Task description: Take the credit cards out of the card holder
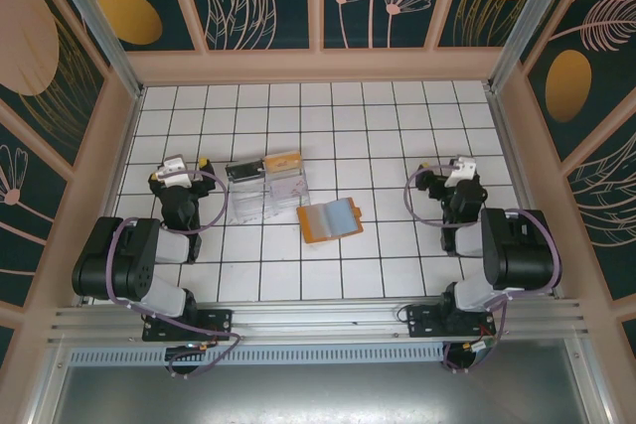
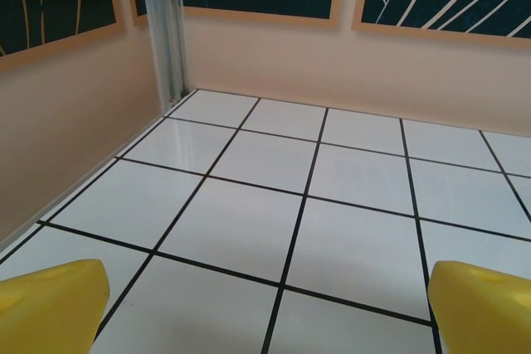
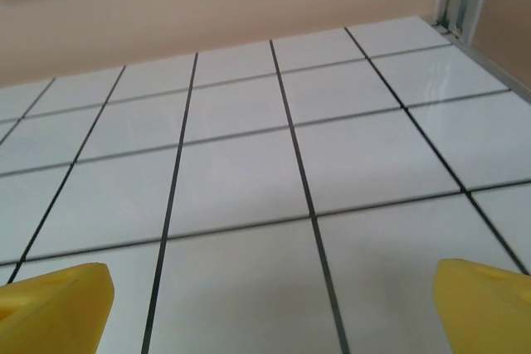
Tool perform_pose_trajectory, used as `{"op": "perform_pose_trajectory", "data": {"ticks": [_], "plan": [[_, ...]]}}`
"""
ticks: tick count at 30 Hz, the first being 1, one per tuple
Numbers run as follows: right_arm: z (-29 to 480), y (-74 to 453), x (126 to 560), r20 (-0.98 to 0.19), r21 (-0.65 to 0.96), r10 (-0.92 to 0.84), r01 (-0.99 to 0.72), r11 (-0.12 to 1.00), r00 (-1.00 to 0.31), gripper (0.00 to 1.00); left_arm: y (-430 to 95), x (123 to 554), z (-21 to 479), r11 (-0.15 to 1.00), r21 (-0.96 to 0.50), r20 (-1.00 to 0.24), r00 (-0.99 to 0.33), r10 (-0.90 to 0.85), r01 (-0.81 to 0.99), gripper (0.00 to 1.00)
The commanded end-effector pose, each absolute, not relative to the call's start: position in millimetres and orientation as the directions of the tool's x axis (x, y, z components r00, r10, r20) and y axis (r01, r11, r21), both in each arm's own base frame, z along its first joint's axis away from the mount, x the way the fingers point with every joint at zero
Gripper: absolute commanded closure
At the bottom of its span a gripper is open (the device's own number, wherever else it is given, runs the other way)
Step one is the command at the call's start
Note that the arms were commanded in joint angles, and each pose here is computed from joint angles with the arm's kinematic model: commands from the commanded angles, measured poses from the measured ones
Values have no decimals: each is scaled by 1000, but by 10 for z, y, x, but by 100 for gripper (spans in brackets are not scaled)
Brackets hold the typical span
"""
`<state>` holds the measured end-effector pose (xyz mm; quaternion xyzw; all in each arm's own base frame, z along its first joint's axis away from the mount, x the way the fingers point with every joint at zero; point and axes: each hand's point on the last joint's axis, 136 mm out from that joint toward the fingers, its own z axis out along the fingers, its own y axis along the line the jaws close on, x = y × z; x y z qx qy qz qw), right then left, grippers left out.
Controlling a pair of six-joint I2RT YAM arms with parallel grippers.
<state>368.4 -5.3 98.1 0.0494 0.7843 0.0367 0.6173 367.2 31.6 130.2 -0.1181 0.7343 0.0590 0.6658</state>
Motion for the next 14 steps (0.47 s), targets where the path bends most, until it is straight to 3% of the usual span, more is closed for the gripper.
{"op": "perform_pose_trajectory", "data": {"ticks": [1, 14], "plan": [[1236, -84, 3730, -988, 87, 93, 58, 995, -121, 1, 322, 3687, 1390, 967, -68, -995, -51, -83, -244, 1], [1208, -93, 3774, -983, 111, 114, 28, 993, -145, 1, 320, 3686, 1393, 968, -67, -995, -50, -81, -243, 1]]}}
